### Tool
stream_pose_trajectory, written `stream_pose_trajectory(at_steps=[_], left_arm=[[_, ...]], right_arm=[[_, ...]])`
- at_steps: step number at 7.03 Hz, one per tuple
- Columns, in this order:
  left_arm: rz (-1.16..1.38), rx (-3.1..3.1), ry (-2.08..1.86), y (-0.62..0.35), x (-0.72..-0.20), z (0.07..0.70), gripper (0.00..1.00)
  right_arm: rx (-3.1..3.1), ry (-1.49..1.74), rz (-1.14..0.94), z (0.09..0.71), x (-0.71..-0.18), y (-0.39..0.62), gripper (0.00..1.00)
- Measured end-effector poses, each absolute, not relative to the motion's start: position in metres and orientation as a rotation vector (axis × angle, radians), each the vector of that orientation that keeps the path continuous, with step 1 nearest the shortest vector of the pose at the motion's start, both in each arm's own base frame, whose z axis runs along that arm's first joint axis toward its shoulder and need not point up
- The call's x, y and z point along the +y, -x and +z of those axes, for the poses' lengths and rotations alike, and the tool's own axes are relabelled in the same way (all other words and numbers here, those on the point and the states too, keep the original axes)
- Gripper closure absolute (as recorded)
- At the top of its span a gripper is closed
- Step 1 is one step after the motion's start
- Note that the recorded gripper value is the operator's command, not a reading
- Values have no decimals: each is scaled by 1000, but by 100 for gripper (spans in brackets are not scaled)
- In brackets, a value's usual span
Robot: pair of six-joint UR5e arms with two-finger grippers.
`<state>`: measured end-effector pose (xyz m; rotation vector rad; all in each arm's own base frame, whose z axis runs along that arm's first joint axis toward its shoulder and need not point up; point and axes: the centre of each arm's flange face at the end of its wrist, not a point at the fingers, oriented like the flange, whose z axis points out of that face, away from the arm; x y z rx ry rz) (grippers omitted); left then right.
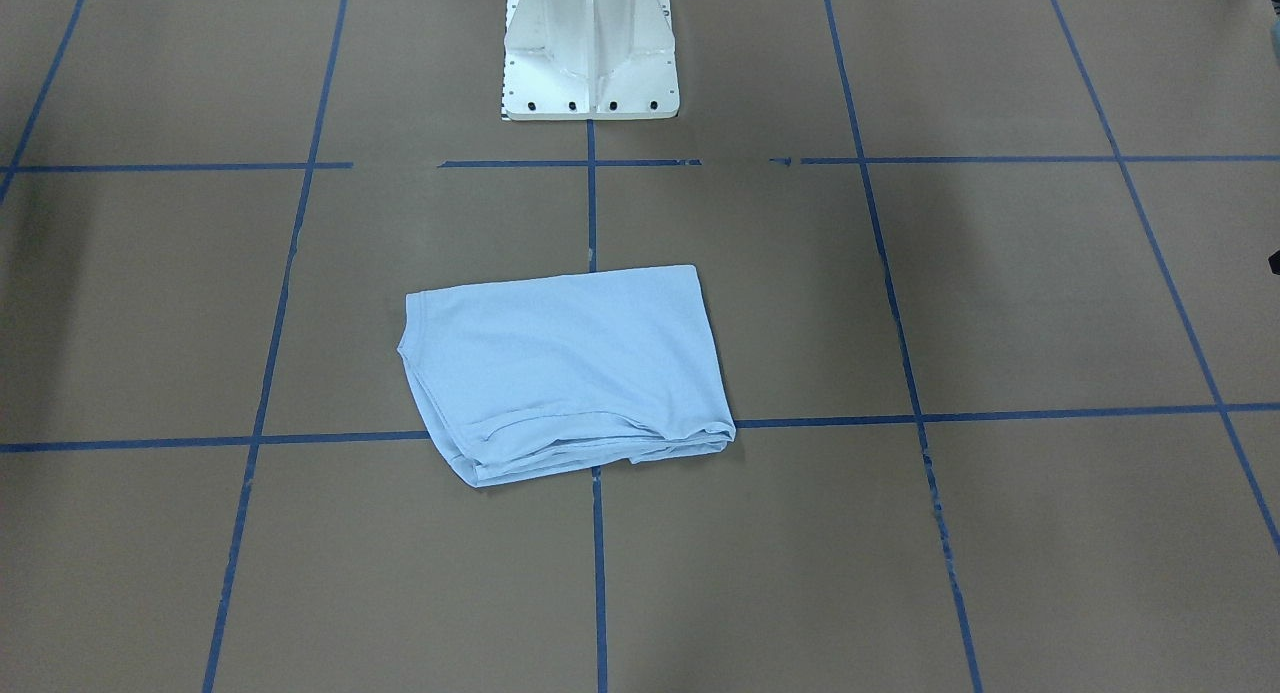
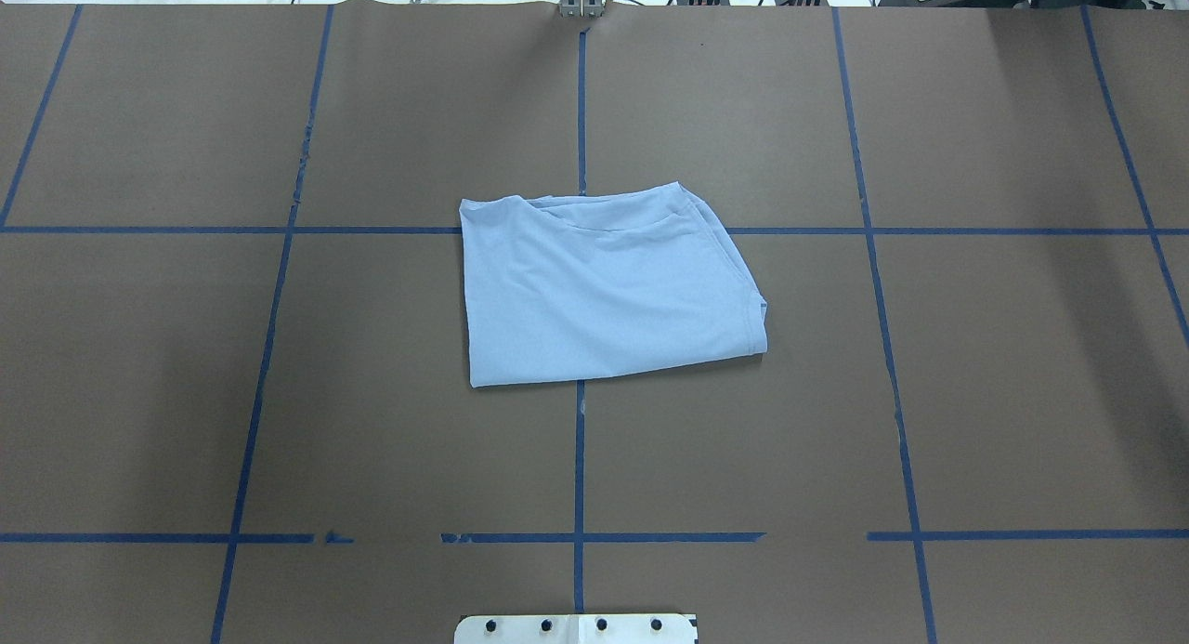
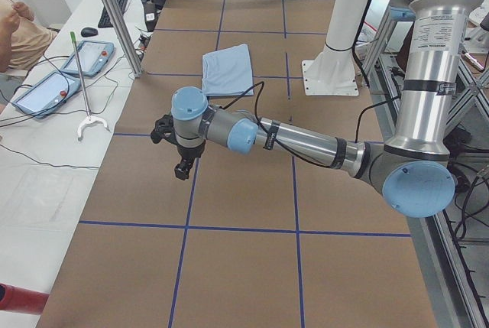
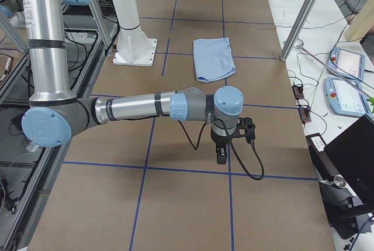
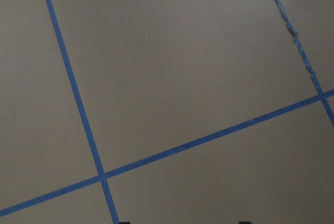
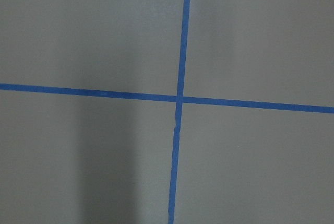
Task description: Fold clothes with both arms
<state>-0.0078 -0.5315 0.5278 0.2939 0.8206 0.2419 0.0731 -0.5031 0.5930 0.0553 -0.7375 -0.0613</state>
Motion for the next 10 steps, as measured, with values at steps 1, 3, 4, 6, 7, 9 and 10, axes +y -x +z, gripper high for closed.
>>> stream_pose_trajectory(at_steps=[1,3,4,6,7,9,10], left_arm=[[232,815,-272,10,-526,540,1],[210,811,-242,16,-519,562,0],[193,809,-237,24,-517,568,0],[148,806,-229,44,-506,580,0],[135,805,-232,49,-505,580,0],[131,806,-243,53,-503,575,0],[133,804,-251,54,-500,571,0]], right_arm=[[-736,-46,-82,599,-498,-68,0],[-746,-22,-79,612,-493,-64,0],[-745,-14,-75,617,-493,-64,0],[-739,4,-82,625,-493,-59,0],[-739,13,-94,627,-493,-52,0],[-739,6,-109,622,-499,-46,0],[-741,-1,-114,619,-501,-45,0]])
